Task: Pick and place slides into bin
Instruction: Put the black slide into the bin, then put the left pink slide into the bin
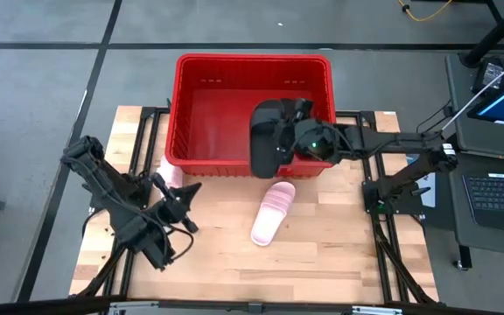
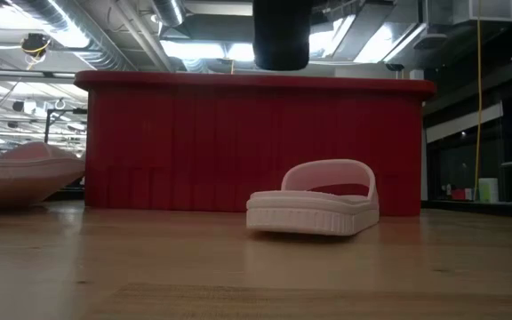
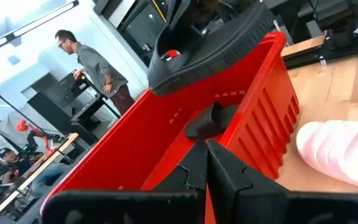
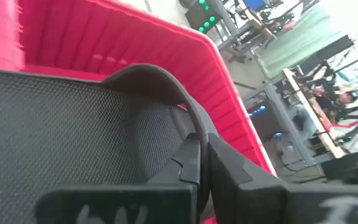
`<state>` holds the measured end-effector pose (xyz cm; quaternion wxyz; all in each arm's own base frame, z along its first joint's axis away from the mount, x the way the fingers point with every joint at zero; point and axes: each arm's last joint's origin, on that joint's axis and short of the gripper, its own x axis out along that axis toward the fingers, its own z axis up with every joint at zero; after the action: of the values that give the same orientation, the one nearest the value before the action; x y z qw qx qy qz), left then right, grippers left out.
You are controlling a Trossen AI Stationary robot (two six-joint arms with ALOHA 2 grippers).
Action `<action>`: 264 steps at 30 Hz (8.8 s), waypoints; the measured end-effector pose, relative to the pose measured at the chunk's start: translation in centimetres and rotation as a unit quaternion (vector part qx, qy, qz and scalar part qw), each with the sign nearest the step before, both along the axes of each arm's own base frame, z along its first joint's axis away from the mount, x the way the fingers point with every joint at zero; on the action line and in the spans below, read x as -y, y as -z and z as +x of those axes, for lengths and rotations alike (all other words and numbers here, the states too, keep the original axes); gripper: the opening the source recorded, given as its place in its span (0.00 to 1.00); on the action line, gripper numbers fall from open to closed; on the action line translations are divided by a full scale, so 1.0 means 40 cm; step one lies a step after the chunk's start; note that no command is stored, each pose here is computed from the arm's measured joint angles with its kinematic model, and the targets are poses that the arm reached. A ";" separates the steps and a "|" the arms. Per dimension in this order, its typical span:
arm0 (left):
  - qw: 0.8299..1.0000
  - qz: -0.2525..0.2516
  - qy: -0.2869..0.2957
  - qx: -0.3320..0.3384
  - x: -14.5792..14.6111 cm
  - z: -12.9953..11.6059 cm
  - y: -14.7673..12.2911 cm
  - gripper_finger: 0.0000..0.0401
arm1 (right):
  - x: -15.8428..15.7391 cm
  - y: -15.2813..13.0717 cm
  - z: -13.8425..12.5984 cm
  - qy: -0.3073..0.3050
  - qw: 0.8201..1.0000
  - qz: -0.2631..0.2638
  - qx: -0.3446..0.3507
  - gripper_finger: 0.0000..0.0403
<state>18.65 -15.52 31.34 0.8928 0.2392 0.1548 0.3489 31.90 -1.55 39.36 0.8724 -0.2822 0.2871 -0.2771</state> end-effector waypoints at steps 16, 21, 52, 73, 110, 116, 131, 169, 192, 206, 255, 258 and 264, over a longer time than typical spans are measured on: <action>0.998 0.019 0.035 0.052 -0.078 -0.108 -0.016 0.00 | 0.087 -0.037 0.006 -0.011 0.998 -0.053 0.027 0.04; 0.998 0.026 -0.002 0.050 -0.148 -0.128 -0.058 0.00 | 0.150 -0.037 -0.003 -0.020 0.999 -0.039 0.030 0.04; 0.982 -0.121 0.063 0.129 -0.209 -0.238 -0.168 0.00 | 0.366 -0.023 -0.004 -0.061 0.996 -0.020 0.064 0.04; 0.972 -0.097 0.212 0.039 -0.274 -0.226 -0.305 0.00 | 0.345 -0.012 0.005 -0.041 0.998 0.009 0.040 0.04; 0.974 -0.079 0.207 0.055 -0.404 -0.140 -0.259 0.00 | 0.476 0.268 -0.018 -0.041 0.999 0.016 0.020 0.04; 0.975 -0.081 0.203 0.051 -0.414 -0.133 -0.256 0.00 | 0.530 0.283 0.029 -0.030 0.998 0.050 -0.029 0.04; 0.976 -0.070 0.200 0.044 -0.414 -0.136 -0.256 0.00 | 0.589 0.386 0.066 -0.028 0.993 0.076 -0.087 0.04; 0.975 -0.078 0.203 0.049 -0.413 -0.136 -0.256 0.00 | 0.610 0.425 0.036 -0.046 0.981 0.160 -0.102 0.04; 0.975 -0.075 0.204 0.046 -0.413 -0.135 -0.256 0.00 | 0.643 0.465 0.032 -0.029 0.980 0.170 -0.103 0.04; 0.972 -0.077 0.218 0.046 -0.411 -0.135 -0.256 0.00 | 0.640 0.483 0.033 -0.020 0.977 0.175 -0.119 0.18; 0.969 -0.079 0.229 0.043 -0.410 -0.134 -0.255 0.00 | 0.501 0.079 0.070 -0.056 0.975 0.184 -0.112 0.02; 0.969 -0.079 0.229 0.041 -0.410 -0.135 -0.254 0.00 | 0.490 0.038 0.064 -0.049 0.975 0.193 -0.098 0.01; 0.970 -0.089 0.225 0.004 -0.410 -0.135 -0.236 0.00 | 0.431 -0.017 0.042 -0.036 0.975 0.206 -0.080 0.01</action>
<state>13.27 0.87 40.79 0.9666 0.1865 0.1237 0.1247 33.58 -18.78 40.06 0.8955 -0.1279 0.3962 -0.1572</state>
